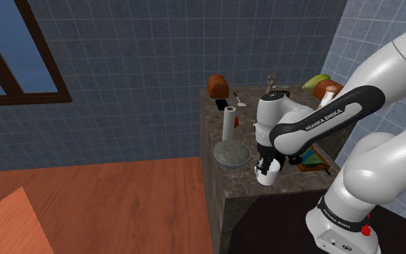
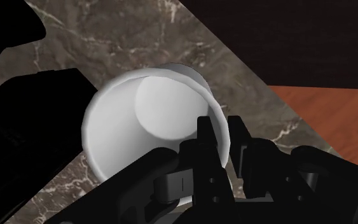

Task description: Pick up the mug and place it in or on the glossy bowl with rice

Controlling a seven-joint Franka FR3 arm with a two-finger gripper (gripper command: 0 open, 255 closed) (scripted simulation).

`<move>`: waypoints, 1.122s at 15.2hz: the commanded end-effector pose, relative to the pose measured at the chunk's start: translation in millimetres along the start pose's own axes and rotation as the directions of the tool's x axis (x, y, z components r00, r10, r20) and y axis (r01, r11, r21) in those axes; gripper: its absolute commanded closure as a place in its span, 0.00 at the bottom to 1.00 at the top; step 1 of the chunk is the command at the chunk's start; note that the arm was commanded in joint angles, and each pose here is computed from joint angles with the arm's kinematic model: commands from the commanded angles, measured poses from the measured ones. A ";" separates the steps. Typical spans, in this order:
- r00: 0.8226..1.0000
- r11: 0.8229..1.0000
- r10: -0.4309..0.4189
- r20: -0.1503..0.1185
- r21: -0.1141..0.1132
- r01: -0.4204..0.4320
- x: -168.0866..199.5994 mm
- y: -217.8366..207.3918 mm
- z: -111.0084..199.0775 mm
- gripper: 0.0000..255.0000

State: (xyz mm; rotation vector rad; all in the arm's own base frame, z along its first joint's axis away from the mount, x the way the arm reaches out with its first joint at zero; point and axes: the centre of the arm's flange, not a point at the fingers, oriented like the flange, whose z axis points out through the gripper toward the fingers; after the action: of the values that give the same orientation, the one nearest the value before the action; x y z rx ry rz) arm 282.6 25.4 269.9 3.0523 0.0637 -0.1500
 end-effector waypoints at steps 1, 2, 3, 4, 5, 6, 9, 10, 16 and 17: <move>1.000 1.000 0.000 0.000 0.000 0.000 -0.1 0.0 0.1 1.00; 1.000 1.000 0.000 0.000 0.000 0.000 -0.1 0.0 0.1 1.00; 1.000 1.000 0.000 0.000 0.000 0.000 -0.1 0.0 0.1 1.00; 1.000 1.000 0.000 0.000 0.000 0.000 -0.6 0.5 -5.1 1.00; 1.000 1.000 0.000 0.000 0.000 0.000 -1.1 0.9 -10.3 1.00; 1.000 1.000 0.000 0.000 0.000 0.000 -1.6 1.3 -15.6 1.00; 1.000 1.000 0.000 0.000 0.000 0.000 -3.2 2.7 -31.3 1.00; 1.000 1.000 0.000 0.000 0.000 0.000 -3.7 3.1 -36.5 1.00; 1.000 1.000 0.000 0.000 0.000 0.000 -6.9 5.7 -67.9 1.00; 1.000 1.000 0.000 0.000 0.000 0.000 -7.4 6.2 -73.2 1.00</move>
State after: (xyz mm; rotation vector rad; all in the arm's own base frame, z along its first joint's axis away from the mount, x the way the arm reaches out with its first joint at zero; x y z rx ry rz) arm 283.6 25.8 337.6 3.0522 0.0637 -0.1495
